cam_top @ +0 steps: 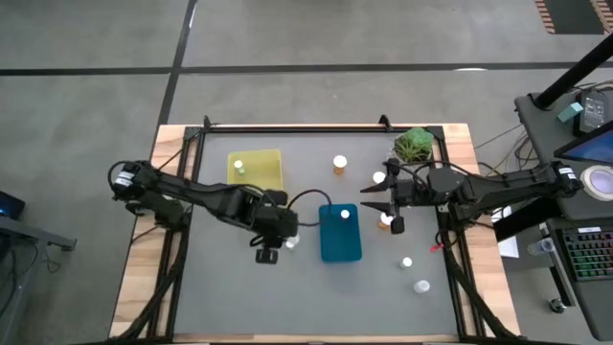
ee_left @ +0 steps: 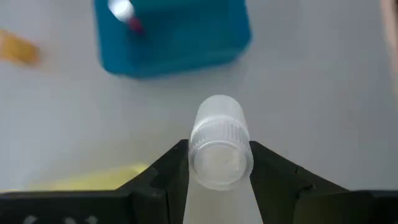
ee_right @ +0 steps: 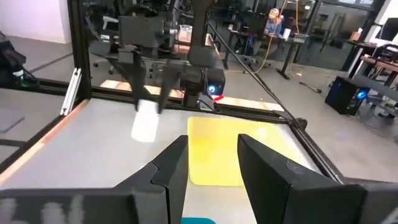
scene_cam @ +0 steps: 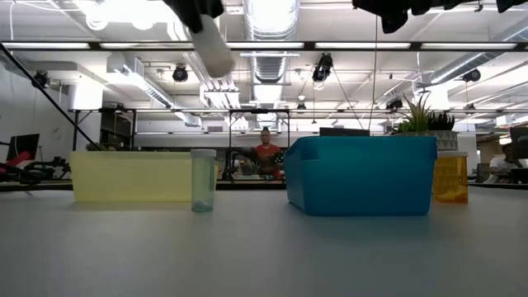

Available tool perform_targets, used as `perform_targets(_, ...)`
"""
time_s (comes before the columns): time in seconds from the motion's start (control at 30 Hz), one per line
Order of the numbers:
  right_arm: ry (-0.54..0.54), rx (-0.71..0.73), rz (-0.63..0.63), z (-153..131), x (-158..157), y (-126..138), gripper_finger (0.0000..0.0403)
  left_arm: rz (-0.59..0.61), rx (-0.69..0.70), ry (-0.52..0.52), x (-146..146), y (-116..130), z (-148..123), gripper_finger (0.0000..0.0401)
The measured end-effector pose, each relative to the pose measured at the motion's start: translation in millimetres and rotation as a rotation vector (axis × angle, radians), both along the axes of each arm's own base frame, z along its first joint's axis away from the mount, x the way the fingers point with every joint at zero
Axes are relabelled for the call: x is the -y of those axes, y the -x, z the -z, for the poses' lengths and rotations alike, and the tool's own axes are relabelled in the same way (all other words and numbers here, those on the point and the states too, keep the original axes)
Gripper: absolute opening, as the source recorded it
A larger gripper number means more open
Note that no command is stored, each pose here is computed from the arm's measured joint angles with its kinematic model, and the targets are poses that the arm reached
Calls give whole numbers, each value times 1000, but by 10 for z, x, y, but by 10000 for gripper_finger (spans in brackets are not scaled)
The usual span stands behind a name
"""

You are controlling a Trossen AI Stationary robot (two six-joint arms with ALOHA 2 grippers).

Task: Pick and place medicine bottles into bin by pill shape (circle, oval)
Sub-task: Put the left white capsule bottle into the blue bin

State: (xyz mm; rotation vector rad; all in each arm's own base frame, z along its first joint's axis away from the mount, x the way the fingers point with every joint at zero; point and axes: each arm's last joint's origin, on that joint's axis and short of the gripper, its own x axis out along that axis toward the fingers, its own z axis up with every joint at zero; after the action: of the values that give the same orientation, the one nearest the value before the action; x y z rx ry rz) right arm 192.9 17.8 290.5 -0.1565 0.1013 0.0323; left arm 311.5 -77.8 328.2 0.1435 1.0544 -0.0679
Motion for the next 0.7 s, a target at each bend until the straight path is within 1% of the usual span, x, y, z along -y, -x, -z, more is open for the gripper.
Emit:
perform_targets(0.1,-64,-31,8,28,0,3,130,72,73,-103,-55,-73,-25,127)
perform_targets(0.2,-179,-94,27,85,1,13,130,167,143,-190,-68,-136,-65,127)
perform_targets(0.3,-288,-159,54,145,2,25,132,276,228,-264,-50,-203,-122,127)
perform_targets(0.4,-361,-211,71,205,-15,8,145,349,297,-324,-37,-256,-171,127)
perform_targets(0.5,-380,-238,62,252,-60,-51,164,388,334,-363,-35,-298,-181,127)
perform_targets(0.7,-368,-284,57,263,-117,-257,204,379,379,-371,-57,-371,-50,128)
